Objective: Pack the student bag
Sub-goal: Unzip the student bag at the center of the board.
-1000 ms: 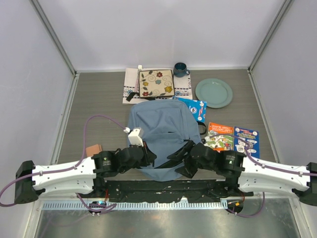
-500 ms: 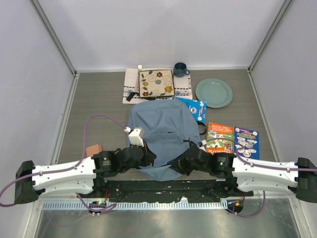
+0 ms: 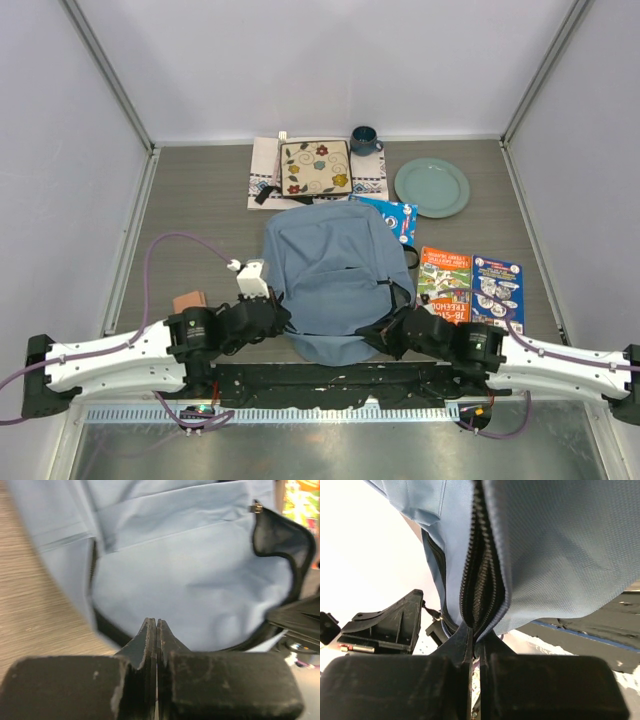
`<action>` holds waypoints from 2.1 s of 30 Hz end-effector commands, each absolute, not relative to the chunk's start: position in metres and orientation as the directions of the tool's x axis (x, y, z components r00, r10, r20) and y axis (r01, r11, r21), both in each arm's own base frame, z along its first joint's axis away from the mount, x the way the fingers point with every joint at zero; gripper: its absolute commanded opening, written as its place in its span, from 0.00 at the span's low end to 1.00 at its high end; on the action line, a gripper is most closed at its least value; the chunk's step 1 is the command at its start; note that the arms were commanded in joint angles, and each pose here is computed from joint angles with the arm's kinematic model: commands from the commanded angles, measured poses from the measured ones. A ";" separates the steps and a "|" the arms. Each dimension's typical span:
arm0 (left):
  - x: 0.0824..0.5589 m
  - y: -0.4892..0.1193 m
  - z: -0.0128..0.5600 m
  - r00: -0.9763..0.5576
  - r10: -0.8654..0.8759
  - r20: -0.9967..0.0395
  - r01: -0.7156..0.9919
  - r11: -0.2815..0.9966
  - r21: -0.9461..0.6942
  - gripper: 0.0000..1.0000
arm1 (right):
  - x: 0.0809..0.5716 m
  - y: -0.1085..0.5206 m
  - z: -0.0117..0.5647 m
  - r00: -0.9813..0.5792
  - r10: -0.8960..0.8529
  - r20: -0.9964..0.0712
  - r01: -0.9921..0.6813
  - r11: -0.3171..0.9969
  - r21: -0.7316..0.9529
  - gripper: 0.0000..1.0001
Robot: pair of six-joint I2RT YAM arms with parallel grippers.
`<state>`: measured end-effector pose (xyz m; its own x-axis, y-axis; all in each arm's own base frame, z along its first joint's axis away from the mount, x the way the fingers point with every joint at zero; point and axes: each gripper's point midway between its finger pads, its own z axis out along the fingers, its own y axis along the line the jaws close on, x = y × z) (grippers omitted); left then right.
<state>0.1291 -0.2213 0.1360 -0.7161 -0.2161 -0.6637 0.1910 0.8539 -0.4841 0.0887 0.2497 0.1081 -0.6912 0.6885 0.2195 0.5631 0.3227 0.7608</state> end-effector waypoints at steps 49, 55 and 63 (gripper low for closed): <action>0.214 -0.149 0.177 -0.535 -0.287 -0.795 0.051 0.928 -0.370 0.00 | 0.126 0.214 0.228 -0.630 0.261 -0.732 -0.363 0.734 0.574 0.66; 0.209 -0.158 0.172 -0.562 -0.280 -0.778 0.090 0.915 -0.394 0.00 | 0.142 0.278 0.252 -0.543 0.038 -0.839 -0.555 0.733 0.393 0.67; 0.212 -0.169 0.174 -0.577 -0.269 -0.771 0.113 0.909 -0.401 0.00 | 0.135 0.378 0.206 -0.558 -0.116 -0.821 -0.649 0.678 0.345 0.66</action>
<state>0.2052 -0.1573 0.1558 -0.6060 -0.2432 -0.7574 0.0705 0.9319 -0.3557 0.1435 0.3361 0.1889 -0.6244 -0.1026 -0.7743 -0.5479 0.7640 0.3407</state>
